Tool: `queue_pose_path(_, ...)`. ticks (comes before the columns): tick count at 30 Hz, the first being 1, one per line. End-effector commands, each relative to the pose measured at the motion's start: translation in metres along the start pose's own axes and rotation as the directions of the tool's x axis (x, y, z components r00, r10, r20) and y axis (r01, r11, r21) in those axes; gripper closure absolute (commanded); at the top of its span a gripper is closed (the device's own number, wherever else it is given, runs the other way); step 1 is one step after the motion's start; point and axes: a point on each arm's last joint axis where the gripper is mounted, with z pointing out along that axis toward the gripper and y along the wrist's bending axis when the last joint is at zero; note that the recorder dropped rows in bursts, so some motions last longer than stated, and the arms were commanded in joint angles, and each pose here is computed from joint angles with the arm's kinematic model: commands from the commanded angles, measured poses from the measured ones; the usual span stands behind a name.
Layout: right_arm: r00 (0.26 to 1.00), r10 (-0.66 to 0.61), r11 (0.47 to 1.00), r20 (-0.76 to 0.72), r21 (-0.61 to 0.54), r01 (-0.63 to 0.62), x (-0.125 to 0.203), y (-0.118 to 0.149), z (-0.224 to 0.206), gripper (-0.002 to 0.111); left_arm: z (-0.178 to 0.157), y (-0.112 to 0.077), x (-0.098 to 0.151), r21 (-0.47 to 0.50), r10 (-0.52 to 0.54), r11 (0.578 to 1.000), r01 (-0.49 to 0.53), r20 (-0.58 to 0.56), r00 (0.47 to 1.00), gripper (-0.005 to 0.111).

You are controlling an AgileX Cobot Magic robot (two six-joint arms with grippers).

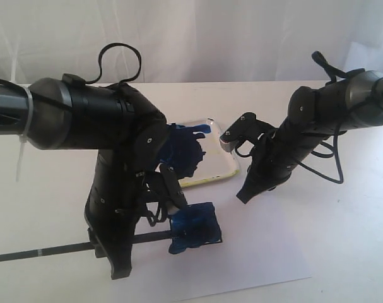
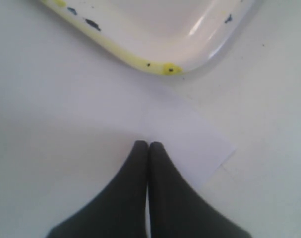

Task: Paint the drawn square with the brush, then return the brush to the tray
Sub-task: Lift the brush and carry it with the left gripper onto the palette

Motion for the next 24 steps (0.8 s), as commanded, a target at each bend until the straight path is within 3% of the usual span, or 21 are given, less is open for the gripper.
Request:
queue_pose_path(1, 1.000, -0.013, 1.000, -0.025, -0.011, 0.013, 0.004, 0.000, 0.004, 0.108, -0.014, 0.007, 0.010, -0.090, -0.029, 0.996, 0.028, -0.012, 1.000, 0.107)
queue_pose_path(7, 1.000, -0.013, 1.000, -0.025, -0.011, 0.013, 0.004, 0.000, 0.004, 0.108, -0.042, 0.041, 0.027, -0.136, -0.136, 0.980, 0.148, 0.096, 0.986, 0.107)
queue_pose_path(12, 1.000, -0.013, 1.000, -0.024, -0.009, 0.013, 0.003, 0.000, 0.004, 0.108, -0.052, 0.101, 0.041, -0.141, -0.284, 0.942, 0.304, 0.145, 0.948, 0.107)
queue_pose_path(17, 1.000, -0.013, 1.000, -0.024, -0.009, 0.013, 0.003, 0.000, 0.004, 0.108, -0.032, 0.129, 0.027, -0.118, -0.257, 0.958, 0.261, 0.055, 0.965, 0.107)
queue_pose_path(24, 1.000, -0.013, 1.000, -0.022, -0.008, 0.013, 0.003, 0.000, 0.004, 0.108, -0.013, 0.158, 0.005, -0.205, -0.196, 0.960, 0.190, -0.005, 0.981, 0.107)
